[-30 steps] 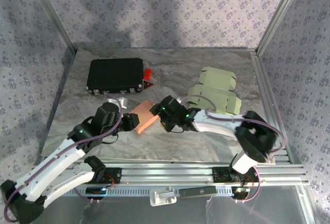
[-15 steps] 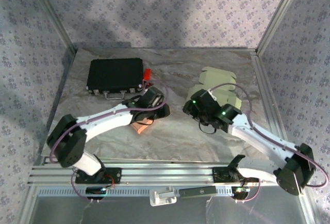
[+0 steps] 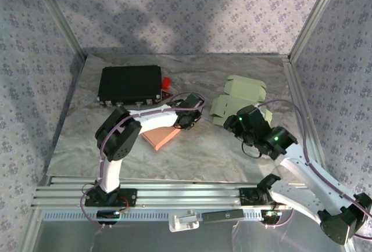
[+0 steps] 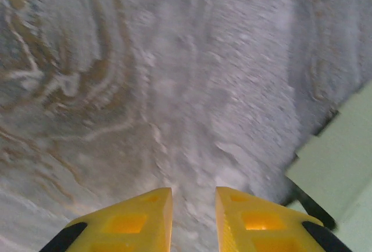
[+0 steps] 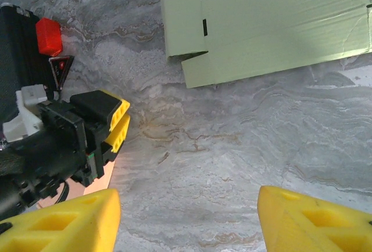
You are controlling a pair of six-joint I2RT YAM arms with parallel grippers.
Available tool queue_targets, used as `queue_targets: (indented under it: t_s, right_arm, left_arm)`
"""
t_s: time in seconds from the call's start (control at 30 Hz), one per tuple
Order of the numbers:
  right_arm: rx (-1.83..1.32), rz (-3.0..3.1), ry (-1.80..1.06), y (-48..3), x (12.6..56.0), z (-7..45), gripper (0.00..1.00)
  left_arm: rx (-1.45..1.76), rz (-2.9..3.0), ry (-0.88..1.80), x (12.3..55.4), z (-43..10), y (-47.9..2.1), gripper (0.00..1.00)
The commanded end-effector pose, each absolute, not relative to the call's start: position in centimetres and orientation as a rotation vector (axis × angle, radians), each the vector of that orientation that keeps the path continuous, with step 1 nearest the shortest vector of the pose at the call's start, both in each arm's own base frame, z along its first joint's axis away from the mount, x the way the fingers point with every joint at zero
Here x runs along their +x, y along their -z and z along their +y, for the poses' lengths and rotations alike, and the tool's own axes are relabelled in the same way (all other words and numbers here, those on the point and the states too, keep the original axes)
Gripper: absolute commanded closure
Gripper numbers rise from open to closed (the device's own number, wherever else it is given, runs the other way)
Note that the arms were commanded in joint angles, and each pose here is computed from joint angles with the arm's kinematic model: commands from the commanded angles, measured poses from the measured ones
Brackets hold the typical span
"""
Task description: Fold the paper box
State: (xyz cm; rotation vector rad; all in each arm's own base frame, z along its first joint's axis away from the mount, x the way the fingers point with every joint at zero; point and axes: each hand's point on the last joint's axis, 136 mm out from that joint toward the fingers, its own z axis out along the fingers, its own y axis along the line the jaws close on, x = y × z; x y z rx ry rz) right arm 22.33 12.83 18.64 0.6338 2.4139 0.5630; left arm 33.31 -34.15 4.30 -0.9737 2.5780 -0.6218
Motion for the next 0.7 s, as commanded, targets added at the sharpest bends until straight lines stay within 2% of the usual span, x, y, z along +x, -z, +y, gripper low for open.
queue_targets:
  t_s: [0.0, 0.17, 0.47, 0.67]
  right_arm:
    - [0.604, 2.438, -0.528, -18.4, 21.7, 12.2, 0.35]
    - [0.56, 2.443, -0.546, -18.4, 21.9, 12.6, 0.35]
    - [0.54, 2.455, -0.55, -17.9, 22.5, 13.2, 0.35]
    - [0.522, 2.47, -0.503, -17.8, 22.6, 12.9, 0.34]
  left_arm:
    - [-1.072, 2.536, 0.62, 33.1, -32.8, -4.3, 0.74]
    - [-1.068, 2.491, 0.589, 31.5, -29.1, -4.5, 0.75]
    - [-1.087, 2.429, 0.519, 28.0, -19.4, -4.6, 0.76]
    - [-1.053, 2.399, 0.534, 27.4, -16.1, -5.8, 0.75]
